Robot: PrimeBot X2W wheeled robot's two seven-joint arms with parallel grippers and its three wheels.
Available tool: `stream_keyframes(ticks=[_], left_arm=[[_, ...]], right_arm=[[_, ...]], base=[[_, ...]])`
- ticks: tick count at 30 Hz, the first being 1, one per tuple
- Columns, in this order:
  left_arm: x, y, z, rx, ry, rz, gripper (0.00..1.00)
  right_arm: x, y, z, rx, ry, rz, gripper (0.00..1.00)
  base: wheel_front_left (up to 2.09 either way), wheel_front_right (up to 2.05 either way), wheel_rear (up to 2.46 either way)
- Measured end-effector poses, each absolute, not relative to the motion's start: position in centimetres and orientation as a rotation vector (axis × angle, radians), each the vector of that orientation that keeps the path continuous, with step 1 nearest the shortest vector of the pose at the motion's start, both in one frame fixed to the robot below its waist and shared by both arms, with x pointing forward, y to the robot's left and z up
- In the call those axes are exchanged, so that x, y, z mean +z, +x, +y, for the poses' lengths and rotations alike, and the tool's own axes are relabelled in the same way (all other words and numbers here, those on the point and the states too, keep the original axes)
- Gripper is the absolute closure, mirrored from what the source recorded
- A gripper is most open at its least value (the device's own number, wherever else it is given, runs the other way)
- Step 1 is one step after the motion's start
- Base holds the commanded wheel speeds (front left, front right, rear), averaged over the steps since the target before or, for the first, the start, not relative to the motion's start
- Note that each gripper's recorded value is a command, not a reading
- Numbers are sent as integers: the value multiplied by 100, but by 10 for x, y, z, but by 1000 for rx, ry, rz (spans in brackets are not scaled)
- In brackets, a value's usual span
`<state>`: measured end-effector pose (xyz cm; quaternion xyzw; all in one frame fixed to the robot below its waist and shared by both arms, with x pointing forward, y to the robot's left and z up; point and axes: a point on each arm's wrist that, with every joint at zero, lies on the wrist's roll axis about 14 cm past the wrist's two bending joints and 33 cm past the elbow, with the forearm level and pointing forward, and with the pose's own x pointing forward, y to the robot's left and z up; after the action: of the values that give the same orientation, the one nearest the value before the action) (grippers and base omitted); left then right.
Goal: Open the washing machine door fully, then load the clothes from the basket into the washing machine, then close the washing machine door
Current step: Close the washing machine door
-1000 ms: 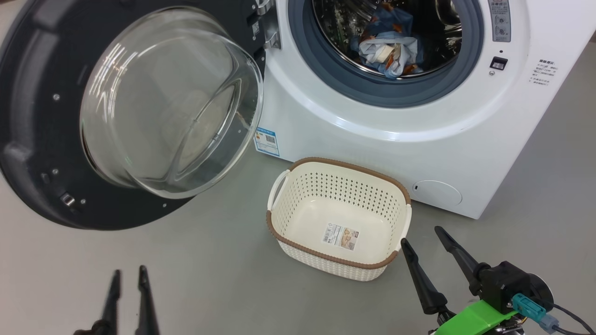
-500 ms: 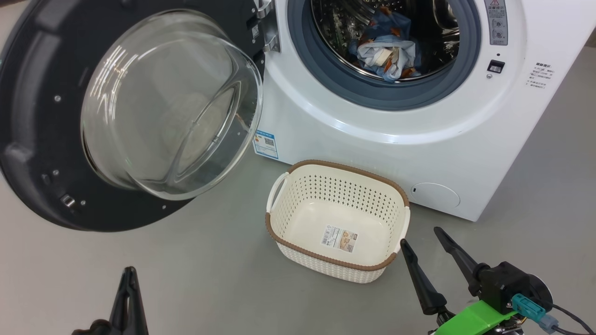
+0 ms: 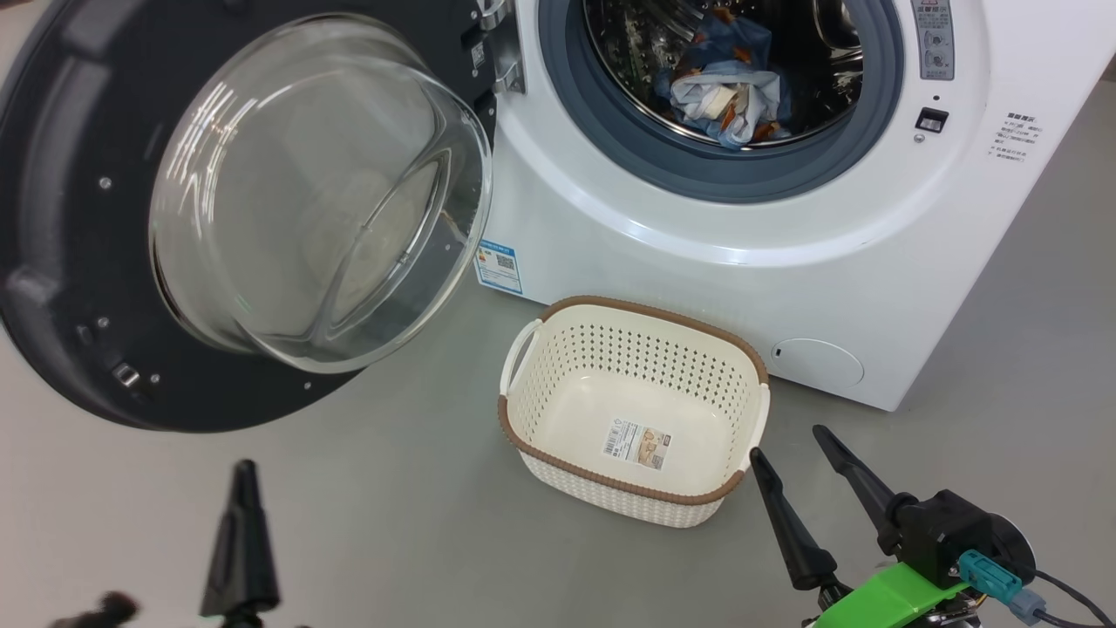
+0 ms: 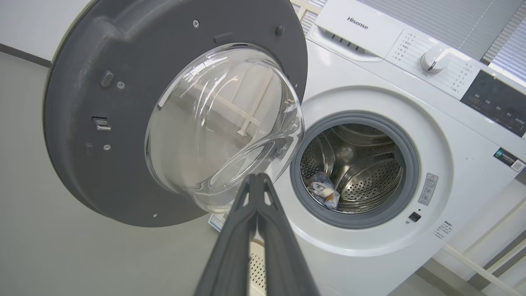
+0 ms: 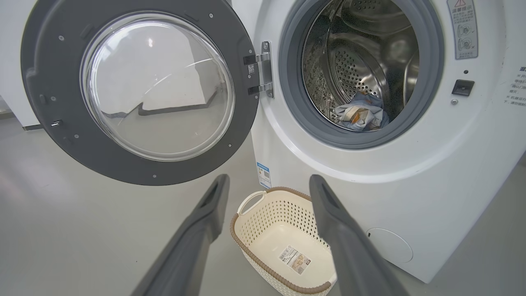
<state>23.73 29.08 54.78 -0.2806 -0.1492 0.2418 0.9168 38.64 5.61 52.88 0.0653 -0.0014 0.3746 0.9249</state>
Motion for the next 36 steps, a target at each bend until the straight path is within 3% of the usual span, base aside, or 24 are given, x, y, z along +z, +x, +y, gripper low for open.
stream_keyframes(ticks=[7,12,22,27,36], left_arm=[[579,224,315,431,-1091,-601,100],[597,208,336,423,-1253,-755,100],[641,157,426,491,-1247,-1052,100],[641,147,470,565,-1193,-1042,100],[601,155,530,737,-1302,-925,100]], right_arm=[[530,388,55,765,136,-8,0],[530,389,55,764,139,-5,0],[523,395,55,765,143,15,0],[519,398,52,762,138,26,0],[515,403,46,753,123,36,0]], base=[[0,0,0],[0,0,0],[0,0,0],[0,0,0],[0,0,0]])
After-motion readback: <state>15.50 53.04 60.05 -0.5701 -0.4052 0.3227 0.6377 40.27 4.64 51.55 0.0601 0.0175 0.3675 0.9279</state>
